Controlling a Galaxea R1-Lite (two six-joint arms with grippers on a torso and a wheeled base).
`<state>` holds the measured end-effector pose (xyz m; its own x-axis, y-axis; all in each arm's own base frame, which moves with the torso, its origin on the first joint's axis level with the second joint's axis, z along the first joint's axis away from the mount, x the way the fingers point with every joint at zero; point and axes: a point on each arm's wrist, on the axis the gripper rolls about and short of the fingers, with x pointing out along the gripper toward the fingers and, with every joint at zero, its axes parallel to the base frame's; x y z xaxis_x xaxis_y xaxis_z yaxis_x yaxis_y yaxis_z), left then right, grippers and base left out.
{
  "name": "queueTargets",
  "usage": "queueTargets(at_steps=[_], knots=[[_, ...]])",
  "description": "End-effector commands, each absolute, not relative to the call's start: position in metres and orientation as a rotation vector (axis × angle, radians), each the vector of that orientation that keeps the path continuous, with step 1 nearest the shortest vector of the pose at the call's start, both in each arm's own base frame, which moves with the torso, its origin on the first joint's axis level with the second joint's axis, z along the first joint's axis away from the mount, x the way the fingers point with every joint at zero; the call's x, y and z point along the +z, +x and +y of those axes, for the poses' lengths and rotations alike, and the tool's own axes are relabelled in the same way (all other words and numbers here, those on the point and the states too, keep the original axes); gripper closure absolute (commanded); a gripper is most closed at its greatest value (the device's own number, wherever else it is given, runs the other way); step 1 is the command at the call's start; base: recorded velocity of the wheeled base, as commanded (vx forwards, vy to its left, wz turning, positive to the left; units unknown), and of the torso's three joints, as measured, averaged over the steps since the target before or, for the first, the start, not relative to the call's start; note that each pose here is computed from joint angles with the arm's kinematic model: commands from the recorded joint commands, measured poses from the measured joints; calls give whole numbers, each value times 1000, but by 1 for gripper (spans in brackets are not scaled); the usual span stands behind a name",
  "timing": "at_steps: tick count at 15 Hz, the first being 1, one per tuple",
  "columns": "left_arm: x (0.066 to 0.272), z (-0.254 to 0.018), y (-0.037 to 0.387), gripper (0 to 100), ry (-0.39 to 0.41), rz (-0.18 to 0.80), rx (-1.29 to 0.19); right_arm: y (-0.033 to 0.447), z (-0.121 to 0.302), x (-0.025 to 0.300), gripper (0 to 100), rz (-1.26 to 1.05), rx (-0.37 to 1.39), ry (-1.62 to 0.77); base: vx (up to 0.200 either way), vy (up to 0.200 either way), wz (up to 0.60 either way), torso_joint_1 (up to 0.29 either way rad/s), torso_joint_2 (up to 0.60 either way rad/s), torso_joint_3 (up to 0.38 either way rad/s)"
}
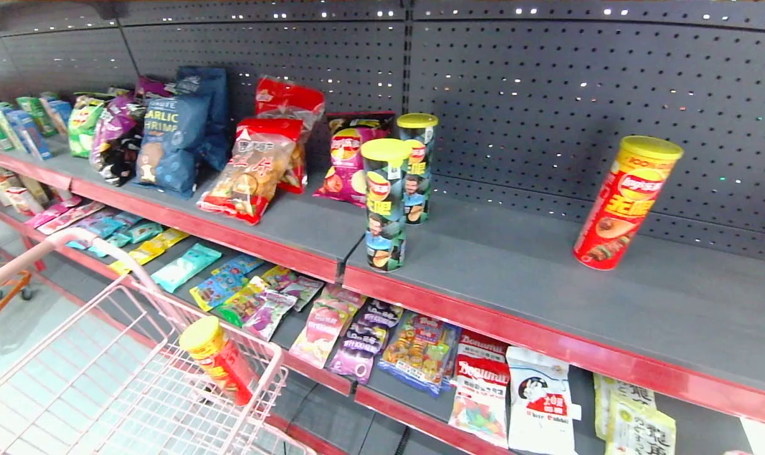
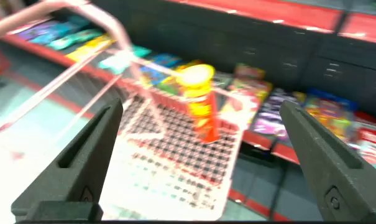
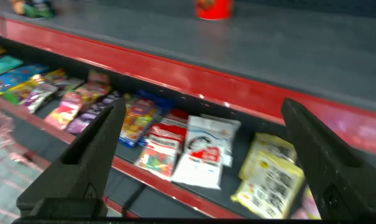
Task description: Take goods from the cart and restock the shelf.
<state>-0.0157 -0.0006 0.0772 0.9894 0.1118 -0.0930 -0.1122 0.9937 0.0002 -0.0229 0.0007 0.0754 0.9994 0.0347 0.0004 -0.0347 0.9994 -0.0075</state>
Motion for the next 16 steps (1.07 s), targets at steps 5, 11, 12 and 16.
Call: queueTargets(at_steps=[5, 11, 12, 16], knots=[[77, -1, -16, 0, -5, 93, 114, -23, 1, 75, 0, 1, 28, -8, 0, 0, 120, 0, 1, 2], [77, -1, -16, 0, -5, 93, 114, -23, 1, 75, 0, 1, 28, -6, 0, 0, 0, -114, 277, 157], [77, -1, -16, 0, -5, 93, 114, -23, 1, 75, 0, 1, 28, -6, 0, 0, 0, -144, 369, 217], [77, -1, -16, 0, -4, 94, 112, -23, 1, 75, 0, 1, 28, -6, 0, 0, 0, -167, 410, 246]])
